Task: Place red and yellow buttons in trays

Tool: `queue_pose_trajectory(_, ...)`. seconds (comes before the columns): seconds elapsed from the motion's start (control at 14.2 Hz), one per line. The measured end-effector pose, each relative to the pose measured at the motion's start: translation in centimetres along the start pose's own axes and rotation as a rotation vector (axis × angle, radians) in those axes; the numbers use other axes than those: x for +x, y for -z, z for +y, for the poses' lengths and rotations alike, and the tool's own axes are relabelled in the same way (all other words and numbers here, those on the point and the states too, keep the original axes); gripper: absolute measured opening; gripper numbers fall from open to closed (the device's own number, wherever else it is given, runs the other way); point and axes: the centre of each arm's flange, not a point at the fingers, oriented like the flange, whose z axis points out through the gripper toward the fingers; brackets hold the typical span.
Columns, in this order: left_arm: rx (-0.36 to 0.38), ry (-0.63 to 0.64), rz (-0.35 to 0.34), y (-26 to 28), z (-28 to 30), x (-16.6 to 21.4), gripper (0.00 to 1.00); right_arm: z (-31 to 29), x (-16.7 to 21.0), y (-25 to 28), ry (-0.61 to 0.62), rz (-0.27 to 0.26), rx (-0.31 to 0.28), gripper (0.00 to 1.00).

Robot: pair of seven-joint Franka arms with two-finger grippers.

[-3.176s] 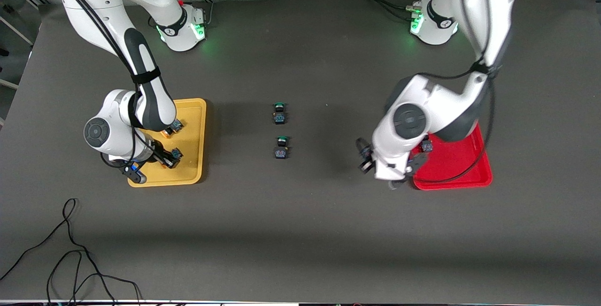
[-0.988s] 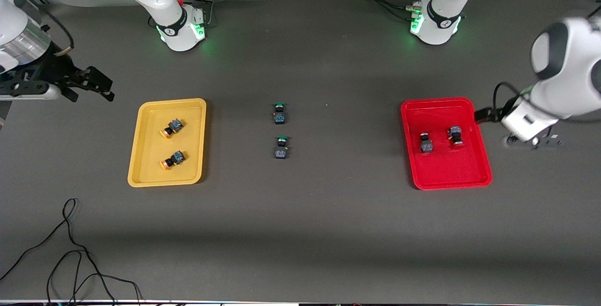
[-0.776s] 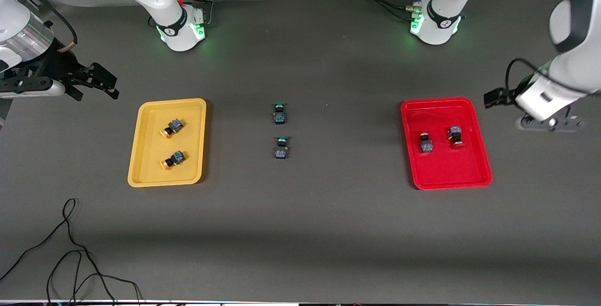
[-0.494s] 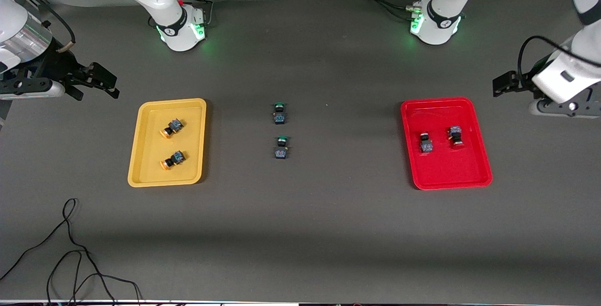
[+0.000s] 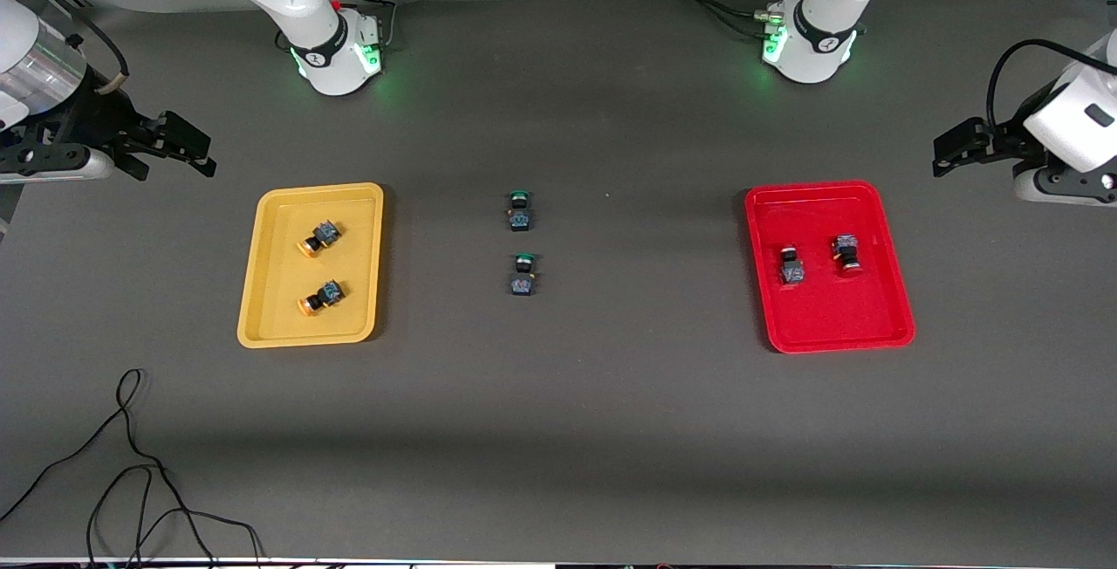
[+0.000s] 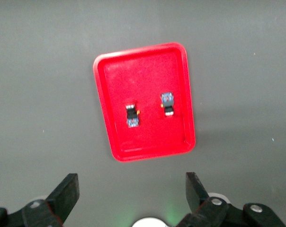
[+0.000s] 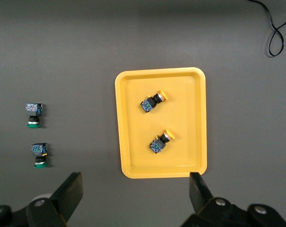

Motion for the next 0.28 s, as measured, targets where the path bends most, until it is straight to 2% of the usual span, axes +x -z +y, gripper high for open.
queue_pose_trajectory(0.14, -0.001, 0.000, -0.038, 0.31, 0.10, -0.41, 1.00, 0.17, 0.14, -0.24, -0.003, -0.005, -0.001, 1.00)
queue_pose_trajectory(0.28, -0.002, 0.000, -0.049, 0.36, 0.12, -0.50, 1.00, 0.20, 0.20, -0.20, -0.003, -0.004, -0.001, 1.00)
